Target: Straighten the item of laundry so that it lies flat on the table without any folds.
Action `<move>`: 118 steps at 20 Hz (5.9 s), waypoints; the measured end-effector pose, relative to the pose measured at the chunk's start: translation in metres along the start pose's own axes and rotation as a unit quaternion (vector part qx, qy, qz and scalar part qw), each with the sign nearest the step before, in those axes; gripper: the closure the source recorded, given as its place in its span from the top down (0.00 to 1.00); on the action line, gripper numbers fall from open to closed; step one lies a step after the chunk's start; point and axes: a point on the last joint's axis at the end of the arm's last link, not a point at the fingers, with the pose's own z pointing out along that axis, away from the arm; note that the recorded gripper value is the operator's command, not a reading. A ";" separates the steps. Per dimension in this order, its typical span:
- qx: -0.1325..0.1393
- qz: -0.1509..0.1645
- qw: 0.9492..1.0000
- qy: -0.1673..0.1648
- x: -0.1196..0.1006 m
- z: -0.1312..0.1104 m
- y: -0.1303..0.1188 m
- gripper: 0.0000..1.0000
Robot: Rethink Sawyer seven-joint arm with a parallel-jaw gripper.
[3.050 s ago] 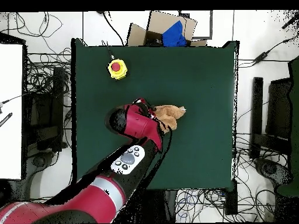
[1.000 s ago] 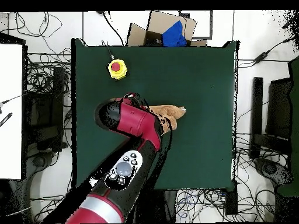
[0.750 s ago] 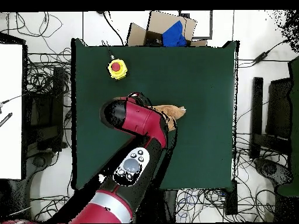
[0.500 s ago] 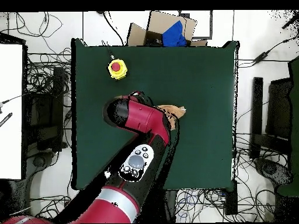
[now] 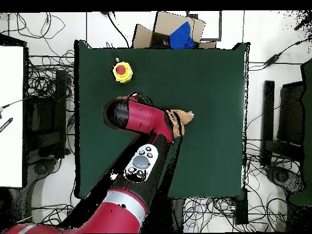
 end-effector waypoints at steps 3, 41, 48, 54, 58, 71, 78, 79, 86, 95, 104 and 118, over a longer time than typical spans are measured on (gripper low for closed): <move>-0.004 -0.003 1.000 0.003 0.003 0.001 0.004 1.00; -0.058 -0.070 0.995 0.032 0.011 0.014 0.017 1.00; -0.058 -0.074 0.995 0.033 0.016 0.014 0.019 1.00; -0.057 -0.075 0.995 0.035 0.018 0.015 0.019 1.00; -0.057 -0.075 0.995 0.036 0.019 0.017 0.018 1.00; -0.054 -0.085 0.994 0.041 0.033 0.021 0.023 1.00; -0.048 -0.095 0.993 0.049 0.050 0.029 0.026 1.00; -0.047 -0.096 0.993 0.049 0.051 0.029 0.026 1.00; -0.036 -0.101 0.993 0.046 0.055 0.034 0.020 1.00; -0.042 -0.093 0.994 0.037 0.040 0.019 0.018 1.00; -0.054 -0.080 0.995 0.021 0.017 -0.003 0.017 1.00; -0.030 -0.103 0.994 0.030 0.026 0.026 -0.005 1.00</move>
